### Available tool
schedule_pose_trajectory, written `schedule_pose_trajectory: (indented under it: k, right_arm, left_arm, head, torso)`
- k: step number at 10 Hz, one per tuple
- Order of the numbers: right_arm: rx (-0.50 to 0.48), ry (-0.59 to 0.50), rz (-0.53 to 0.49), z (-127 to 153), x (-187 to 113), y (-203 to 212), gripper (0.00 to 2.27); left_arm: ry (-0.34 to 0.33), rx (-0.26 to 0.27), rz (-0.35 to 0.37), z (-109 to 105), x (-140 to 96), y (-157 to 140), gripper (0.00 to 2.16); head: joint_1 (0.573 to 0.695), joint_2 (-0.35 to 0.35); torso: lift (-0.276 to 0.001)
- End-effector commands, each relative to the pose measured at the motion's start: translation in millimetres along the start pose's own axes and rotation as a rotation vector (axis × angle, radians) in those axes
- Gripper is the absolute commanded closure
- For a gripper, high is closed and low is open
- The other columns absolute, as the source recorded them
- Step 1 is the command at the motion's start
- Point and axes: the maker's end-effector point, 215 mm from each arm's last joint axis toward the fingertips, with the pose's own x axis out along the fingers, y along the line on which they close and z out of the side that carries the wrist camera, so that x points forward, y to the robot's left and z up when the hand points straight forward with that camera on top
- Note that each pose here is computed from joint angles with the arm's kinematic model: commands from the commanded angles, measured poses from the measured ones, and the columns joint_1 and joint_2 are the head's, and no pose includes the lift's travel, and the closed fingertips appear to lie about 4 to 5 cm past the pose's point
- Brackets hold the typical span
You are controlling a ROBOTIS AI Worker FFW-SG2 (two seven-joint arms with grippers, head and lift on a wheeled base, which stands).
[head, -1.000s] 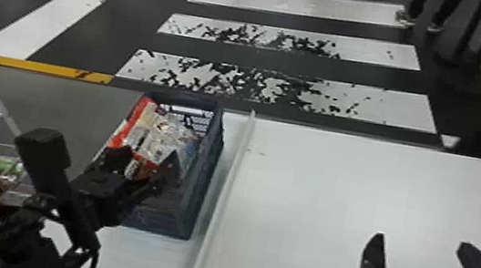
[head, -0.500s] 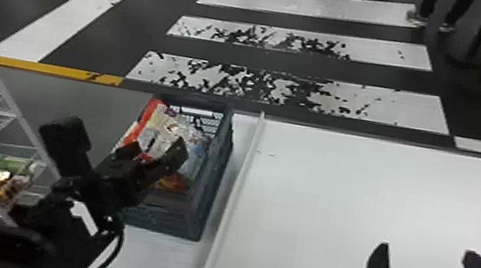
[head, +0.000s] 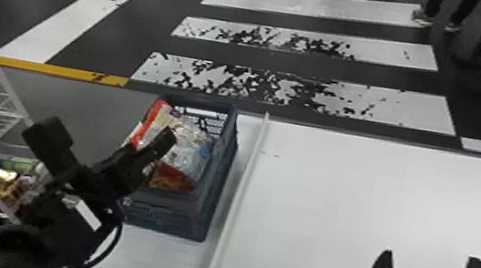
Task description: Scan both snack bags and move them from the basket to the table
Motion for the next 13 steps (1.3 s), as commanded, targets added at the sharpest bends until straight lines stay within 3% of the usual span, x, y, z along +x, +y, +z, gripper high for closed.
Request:
schedule_pose_trajectory:
  k: [1, 3, 4, 8, 12, 13]
  right_arm:
    - [-0.006, 0.002, 0.006, -2, 0, 0, 0.08]
    - [-0.01, 0.006, 0.009, -5, -1, 1, 0.08]
    - [-0.009, 0.008, 0.01, -5, -2, 2, 0.08]
    - [-0.008, 0.011, 0.031, -7, -4, 14, 0.08]
    - [-0.01, 0.02, 0.031, -13, -6, 15, 0.08]
    - [-0.01, 0.018, 0.024, -13, -6, 13, 0.08]
  left_arm:
    - [-0.02, 0.007, 0.018, 7, 1, 4, 0.15]
    - [-0.05, 0.069, 0.062, 16, 2, 8, 0.15]
    - [-0.056, 0.065, 0.083, 19, 1, 15, 0.15]
    - [-0.04, -0.07, 0.068, 18, 8, 15, 0.19]
    - [-0.01, -0.168, 0.126, 5, 20, 14, 0.19]
    - [0.006, -0.233, 0.111, 3, 20, 8, 0.19]
  head:
    - [0.695, 0.227]
    - [0.695, 0.24]
    - [0.695, 0.245]
    - [0.695, 0.27]
    - [0.695, 0.273]
    - [0.695, 0.268]
  torso:
    - [-0.098]
    - [-0.098]
    - [-0.098]
    - [-0.098]
    - [-0.098]
    - [-0.098]
